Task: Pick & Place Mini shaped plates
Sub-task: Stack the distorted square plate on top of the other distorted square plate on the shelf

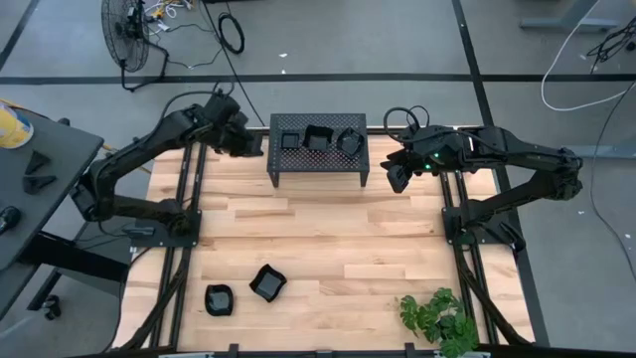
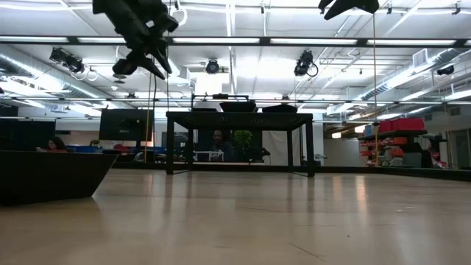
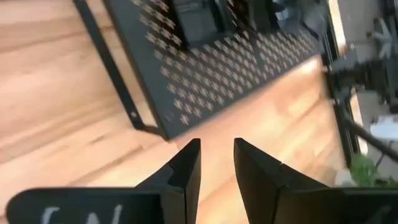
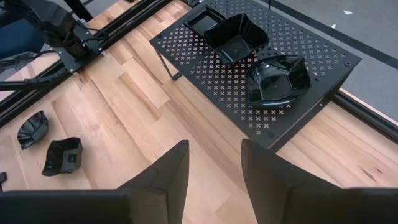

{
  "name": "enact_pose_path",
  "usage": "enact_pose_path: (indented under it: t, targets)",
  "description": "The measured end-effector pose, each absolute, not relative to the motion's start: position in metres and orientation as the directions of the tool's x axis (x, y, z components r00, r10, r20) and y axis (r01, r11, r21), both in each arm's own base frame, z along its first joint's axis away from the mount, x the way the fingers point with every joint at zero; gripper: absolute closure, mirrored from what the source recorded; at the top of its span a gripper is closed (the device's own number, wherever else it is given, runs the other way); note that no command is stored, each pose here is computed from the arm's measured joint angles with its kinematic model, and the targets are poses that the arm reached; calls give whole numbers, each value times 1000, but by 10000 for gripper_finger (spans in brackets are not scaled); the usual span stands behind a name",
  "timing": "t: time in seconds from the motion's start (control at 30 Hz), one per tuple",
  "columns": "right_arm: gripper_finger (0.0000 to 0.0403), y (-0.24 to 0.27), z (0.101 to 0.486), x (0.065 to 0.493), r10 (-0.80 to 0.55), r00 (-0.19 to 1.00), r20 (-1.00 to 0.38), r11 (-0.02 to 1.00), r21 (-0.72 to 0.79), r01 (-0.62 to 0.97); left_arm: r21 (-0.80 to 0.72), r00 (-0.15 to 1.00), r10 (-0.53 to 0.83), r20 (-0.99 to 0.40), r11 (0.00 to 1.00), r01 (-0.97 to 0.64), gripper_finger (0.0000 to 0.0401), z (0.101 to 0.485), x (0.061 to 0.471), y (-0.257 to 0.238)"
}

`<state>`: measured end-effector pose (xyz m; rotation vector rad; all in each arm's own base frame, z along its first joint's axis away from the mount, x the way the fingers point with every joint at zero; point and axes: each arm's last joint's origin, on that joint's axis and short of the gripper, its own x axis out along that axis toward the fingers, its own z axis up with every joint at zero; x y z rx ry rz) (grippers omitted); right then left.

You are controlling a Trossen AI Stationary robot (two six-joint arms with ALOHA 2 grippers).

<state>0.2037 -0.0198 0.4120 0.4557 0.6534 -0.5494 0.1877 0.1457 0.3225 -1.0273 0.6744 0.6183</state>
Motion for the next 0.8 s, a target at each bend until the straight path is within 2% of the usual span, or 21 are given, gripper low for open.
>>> enact_pose_path:
  t: [0.4, 0.63, 0.8]
  targets:
    - [254, -20, 412, 204, -330, 663, -672, 764, 223, 605, -483, 581, 5, -814, 550, -681, 300, 321, 208, 83]
    - [254, -20, 412, 204, -328, 664, -672, 762, 226, 606, -478, 560, -51, -827, 587, -653, 298, 321, 219, 45]
    - [254, -19, 412, 204, -316, 667, -675, 770, 228, 595, -491, 549, -95, -830, 593, -639, 262, 321, 223, 18]
